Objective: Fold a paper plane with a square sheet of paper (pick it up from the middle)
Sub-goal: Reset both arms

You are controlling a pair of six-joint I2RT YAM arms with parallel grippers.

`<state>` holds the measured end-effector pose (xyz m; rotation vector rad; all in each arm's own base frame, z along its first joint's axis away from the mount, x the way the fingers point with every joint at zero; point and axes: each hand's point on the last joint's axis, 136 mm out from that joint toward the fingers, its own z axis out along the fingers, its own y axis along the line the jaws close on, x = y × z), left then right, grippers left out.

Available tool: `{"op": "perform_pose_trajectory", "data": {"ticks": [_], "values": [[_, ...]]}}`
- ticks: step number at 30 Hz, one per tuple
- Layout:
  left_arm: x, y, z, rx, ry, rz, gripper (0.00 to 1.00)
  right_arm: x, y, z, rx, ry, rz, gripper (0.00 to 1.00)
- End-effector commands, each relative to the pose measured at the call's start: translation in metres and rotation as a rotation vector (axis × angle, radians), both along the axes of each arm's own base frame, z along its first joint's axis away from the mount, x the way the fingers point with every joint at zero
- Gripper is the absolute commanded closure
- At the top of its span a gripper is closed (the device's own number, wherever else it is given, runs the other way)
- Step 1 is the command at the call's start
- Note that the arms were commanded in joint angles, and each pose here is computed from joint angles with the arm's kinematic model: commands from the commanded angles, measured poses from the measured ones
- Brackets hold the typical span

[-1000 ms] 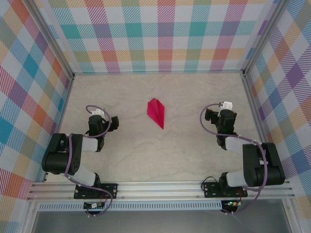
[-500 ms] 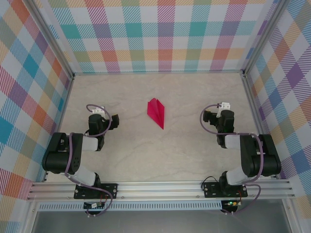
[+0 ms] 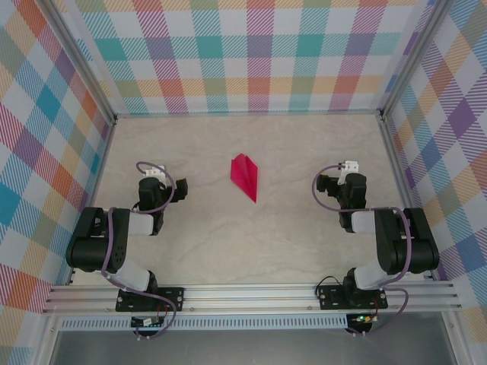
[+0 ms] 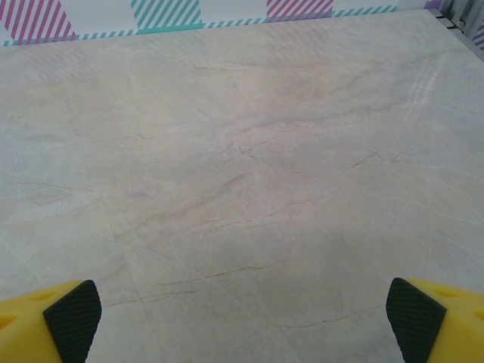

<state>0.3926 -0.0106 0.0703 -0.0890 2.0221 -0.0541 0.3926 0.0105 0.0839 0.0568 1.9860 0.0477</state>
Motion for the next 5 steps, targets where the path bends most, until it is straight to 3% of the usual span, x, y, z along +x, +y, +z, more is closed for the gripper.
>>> {"op": "perform_pose_trajectory", "data": {"ticks": [1, 5], "values": [[0.008, -0.0052, 0.0073, 0.008, -0.022, -0.026, 0.0, 0.0034, 0.0023, 0.0072, 0.0, -0.038, 0.021, 0.0], [0.0072, -0.0052, 0.007, 0.007, -0.023, -0.025, 0.0, 0.0034, 0.0021, 0.0078, 0.0, -0.04, 0.02, 0.0]]}}
